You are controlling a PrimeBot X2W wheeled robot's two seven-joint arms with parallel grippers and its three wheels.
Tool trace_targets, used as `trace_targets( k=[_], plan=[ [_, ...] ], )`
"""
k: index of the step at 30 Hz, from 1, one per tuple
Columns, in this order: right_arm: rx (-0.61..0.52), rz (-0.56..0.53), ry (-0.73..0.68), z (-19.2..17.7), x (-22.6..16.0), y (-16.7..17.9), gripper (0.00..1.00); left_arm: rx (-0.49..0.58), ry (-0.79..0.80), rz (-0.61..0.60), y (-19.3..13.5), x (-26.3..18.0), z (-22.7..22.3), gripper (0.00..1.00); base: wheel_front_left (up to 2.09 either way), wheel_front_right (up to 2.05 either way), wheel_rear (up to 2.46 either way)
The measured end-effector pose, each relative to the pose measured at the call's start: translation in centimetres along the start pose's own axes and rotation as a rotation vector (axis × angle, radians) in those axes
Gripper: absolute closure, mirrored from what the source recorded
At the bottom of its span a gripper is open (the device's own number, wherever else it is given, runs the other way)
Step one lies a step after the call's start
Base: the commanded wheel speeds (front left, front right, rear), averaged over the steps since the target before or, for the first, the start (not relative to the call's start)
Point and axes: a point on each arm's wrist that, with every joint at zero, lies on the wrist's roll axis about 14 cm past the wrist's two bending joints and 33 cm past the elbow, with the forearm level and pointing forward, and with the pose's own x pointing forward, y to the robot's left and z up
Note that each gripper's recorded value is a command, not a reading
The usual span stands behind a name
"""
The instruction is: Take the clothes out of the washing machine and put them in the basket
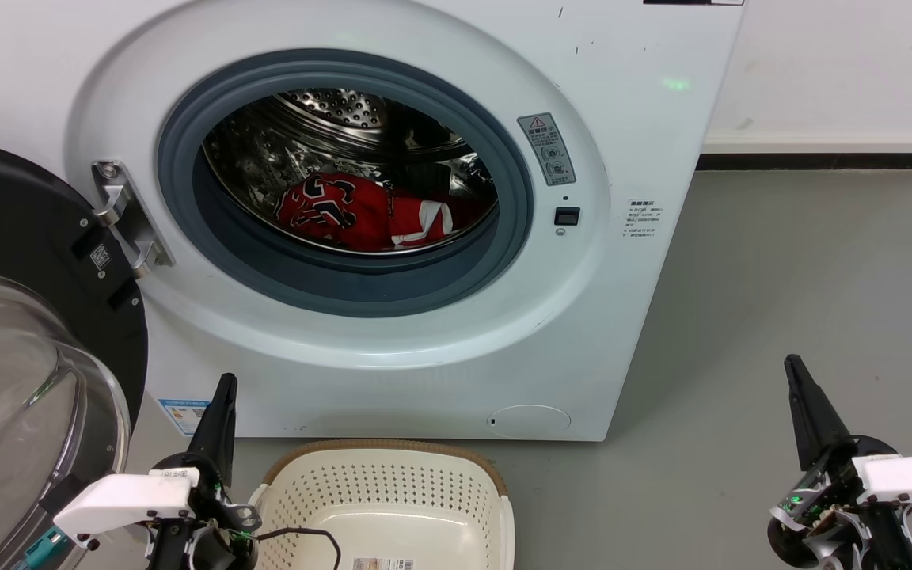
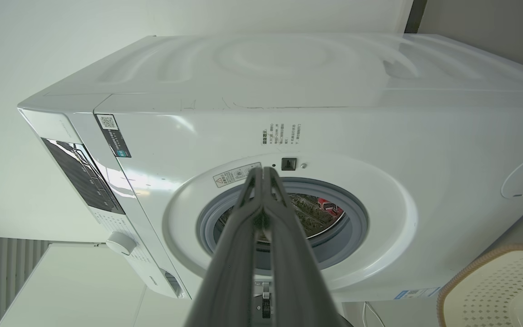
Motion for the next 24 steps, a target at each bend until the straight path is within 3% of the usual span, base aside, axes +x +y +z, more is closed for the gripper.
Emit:
trace_targets(
  k=[24],
  plan=[
    [0.000, 0.000, 0.000, 0.00, 0.00, 0.00, 1.00, 0.000, 0.000, 0.000, 0.00, 0.00, 0.00, 1.00, 0.00, 0.00, 0.00]
  ],
)
